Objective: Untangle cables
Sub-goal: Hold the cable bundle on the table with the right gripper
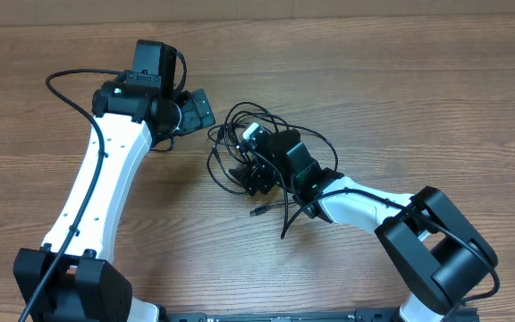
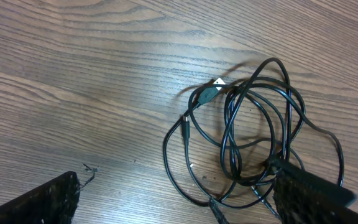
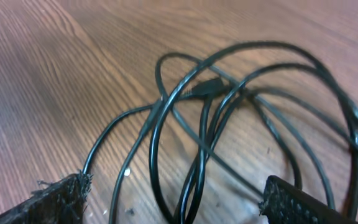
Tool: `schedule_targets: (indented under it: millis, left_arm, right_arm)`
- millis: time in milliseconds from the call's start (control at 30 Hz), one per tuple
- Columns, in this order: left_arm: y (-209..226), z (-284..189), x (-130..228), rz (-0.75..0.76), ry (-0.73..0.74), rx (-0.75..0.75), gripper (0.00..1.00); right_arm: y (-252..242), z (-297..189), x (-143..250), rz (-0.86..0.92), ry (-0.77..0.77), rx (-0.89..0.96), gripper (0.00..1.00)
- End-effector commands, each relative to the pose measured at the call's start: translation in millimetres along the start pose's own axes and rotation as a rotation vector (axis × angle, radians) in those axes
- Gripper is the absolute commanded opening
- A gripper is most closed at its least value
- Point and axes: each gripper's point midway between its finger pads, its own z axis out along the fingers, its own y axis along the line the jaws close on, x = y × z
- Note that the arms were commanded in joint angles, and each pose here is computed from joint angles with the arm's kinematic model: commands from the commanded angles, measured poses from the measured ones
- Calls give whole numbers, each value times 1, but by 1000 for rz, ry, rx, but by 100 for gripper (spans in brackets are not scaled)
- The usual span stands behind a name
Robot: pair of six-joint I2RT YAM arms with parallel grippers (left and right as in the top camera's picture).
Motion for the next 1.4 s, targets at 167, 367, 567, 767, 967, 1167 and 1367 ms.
schedule_targets:
  millis: [167,367,567,767,967,1167,1367]
  left_arm:
    - [3,1,-2,-25,-3,-12,100]
    - [3,1,-2,-25,-3,-12,99]
    - [3,1,-2,-25,-3,-12,100]
    - [3,1,-2,-25,-3,-12,99]
    - [3,1,-2,-25,-3,-12,100]
    - [3,1,-2,-25,-3,-12,100]
    - [3,1,-2,-25,-3,-12,100]
  right_arm:
    - [-1,24,4,-70,-48,1,88]
    - [-2,31,3,-92,-75,5,85]
    - [-3,37,9,-99,-77,6,70]
    - [-3,37,8,-100,-83,7,59]
    - [-6,37,5,-100,-94,15,40]
    - [-6,36,2,-102,-108,17,4]
    - [-6,34,-6,-97,-132,19,4]
